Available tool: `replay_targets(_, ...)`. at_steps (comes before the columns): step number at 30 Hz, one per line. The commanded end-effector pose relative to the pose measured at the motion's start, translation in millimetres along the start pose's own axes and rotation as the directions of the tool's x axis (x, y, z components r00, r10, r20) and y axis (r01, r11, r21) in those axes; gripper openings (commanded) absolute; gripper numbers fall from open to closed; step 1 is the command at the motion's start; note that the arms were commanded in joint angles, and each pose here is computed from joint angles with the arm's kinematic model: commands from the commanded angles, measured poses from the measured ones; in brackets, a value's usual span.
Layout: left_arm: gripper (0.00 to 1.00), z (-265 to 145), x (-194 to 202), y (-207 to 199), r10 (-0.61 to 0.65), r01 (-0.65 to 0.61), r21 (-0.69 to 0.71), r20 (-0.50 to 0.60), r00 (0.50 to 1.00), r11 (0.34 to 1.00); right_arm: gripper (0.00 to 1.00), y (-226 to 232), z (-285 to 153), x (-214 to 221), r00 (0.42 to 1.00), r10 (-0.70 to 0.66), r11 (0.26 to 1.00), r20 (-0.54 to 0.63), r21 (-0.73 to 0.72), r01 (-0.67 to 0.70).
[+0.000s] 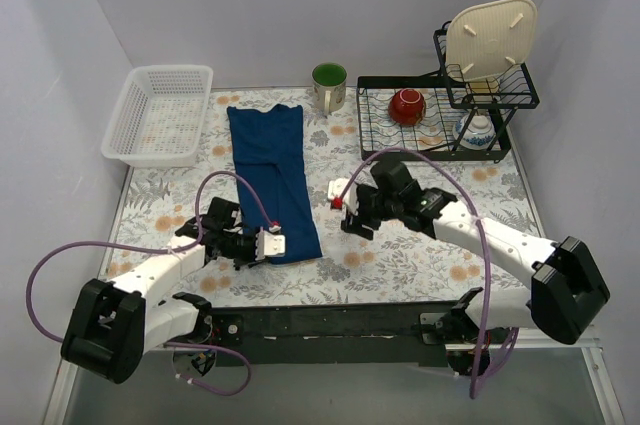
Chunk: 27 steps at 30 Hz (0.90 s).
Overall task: Roll the t-shirts
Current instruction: Roll the T-shirt to the center of the board.
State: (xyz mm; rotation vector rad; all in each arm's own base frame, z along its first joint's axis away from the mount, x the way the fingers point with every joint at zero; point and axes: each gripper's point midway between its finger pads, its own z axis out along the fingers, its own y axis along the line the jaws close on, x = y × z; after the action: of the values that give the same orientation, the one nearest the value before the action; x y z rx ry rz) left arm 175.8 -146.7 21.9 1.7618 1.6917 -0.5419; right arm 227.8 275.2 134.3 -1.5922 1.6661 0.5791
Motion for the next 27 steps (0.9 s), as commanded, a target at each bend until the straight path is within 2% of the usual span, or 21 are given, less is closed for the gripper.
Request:
replay_targets(1, 0.0, -6, -17, -6, -0.111, 0.109, 0.074, 0.03, 0.993, 0.991, 0.72, 11, 14, -29, 0.957, -0.273, 0.961, 0.101, 0.085, 0.265)
replay_targets(3, 0.0, -10, -39, -1, -0.181, 0.169, 0.121, 0.094, 0.979, 0.978, 0.73, 37, 27, -25, 0.943, -0.314, 0.949, 0.113, 0.007, 0.315)
replay_targets(4, 0.0, -11, -45, -3, -0.261, 0.246, 0.141, 0.1, 0.96, 0.959, 0.73, 50, 33, -32, 0.927, -0.347, 0.936, 0.142, -0.011, 0.352)
replay_targets(7, 0.0, -14, -60, 1, -0.395, 0.366, 0.196, 0.139, 0.908, 0.91, 0.74, 73, 46, -32, 0.898, -0.401, 0.909, 0.183, -0.044, 0.415)
replay_targets(11, 0.0, -17, -65, 1, -0.489, 0.448, 0.237, 0.154, 0.858, 0.862, 0.74, 88, 60, -37, 0.882, -0.419, 0.895, 0.217, -0.063, 0.441)
replay_targets(18, 0.0, -21, -63, 3, -0.496, 0.457, 0.226, 0.164, 0.853, 0.86, 0.75, 95, 89, -30, 0.892, -0.399, 0.903, 0.211, -0.081, 0.423)
replay_targets(27, 0.0, -25, -59, 8, -0.518, 0.475, 0.24, 0.162, 0.84, 0.846, 0.73, 80, 119, -22, 0.876, -0.448, 0.891, 0.177, 0.001, 0.455)
